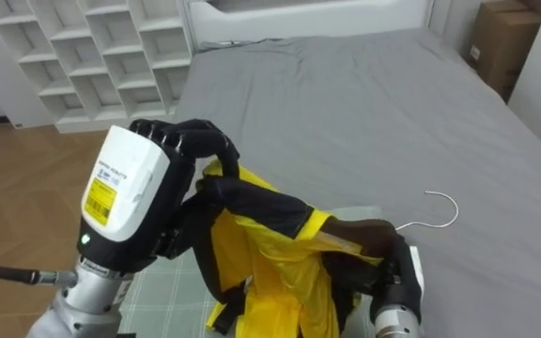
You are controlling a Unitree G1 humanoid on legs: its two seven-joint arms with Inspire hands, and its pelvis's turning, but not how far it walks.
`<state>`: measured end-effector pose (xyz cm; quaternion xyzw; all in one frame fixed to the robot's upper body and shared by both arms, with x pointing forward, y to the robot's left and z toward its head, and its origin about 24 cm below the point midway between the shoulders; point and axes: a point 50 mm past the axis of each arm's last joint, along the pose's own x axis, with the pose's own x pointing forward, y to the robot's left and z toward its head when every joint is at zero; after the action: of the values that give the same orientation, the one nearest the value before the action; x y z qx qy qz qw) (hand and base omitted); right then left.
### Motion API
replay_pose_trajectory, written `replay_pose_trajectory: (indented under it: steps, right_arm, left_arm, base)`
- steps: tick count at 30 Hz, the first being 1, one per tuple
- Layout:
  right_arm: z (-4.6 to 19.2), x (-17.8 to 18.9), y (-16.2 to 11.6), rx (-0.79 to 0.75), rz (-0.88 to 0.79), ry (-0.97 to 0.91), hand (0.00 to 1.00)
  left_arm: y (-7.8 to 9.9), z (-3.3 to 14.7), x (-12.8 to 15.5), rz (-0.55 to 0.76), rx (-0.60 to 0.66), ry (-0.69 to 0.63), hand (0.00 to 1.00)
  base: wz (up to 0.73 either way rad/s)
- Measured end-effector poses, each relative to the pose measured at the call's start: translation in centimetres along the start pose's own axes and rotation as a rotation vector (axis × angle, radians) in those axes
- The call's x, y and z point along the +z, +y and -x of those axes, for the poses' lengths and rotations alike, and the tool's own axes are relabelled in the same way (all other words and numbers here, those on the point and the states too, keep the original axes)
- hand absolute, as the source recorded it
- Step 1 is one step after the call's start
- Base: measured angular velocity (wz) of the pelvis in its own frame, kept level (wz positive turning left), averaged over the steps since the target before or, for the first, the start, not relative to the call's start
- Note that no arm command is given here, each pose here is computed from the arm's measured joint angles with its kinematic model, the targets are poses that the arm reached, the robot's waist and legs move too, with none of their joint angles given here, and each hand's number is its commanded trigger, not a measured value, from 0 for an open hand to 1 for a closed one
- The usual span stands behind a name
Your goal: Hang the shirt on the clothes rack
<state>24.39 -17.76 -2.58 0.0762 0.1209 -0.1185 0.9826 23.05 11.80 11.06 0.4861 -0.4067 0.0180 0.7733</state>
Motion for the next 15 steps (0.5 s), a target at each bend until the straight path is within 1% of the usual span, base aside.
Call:
replay_pose_trajectory:
  steps: [9, 14, 15]
  right_arm:
    - [0.6, -1.3, -1.2, -0.022, 0.017, 0.047, 1.00]
    - [0.6, -1.1, -1.9, -0.002, 0.098, 0.031, 1.00]
    - [0.5, -1.1, -2.1, -0.004, 0.133, 0.026, 1.00]
  left_arm:
    - [-0.8, 1.0, -0.5, 0.007, -0.050, 0.032, 1.00]
    - [-1.2, 1.6, -0.8, 0.005, -0.075, 0.055, 0.99]
    - [-1.2, 1.9, -1.0, 0.001, -0.086, 0.063, 0.80]
  base:
    - [-0.01]
    - [-0.06]
    - [-0.04]
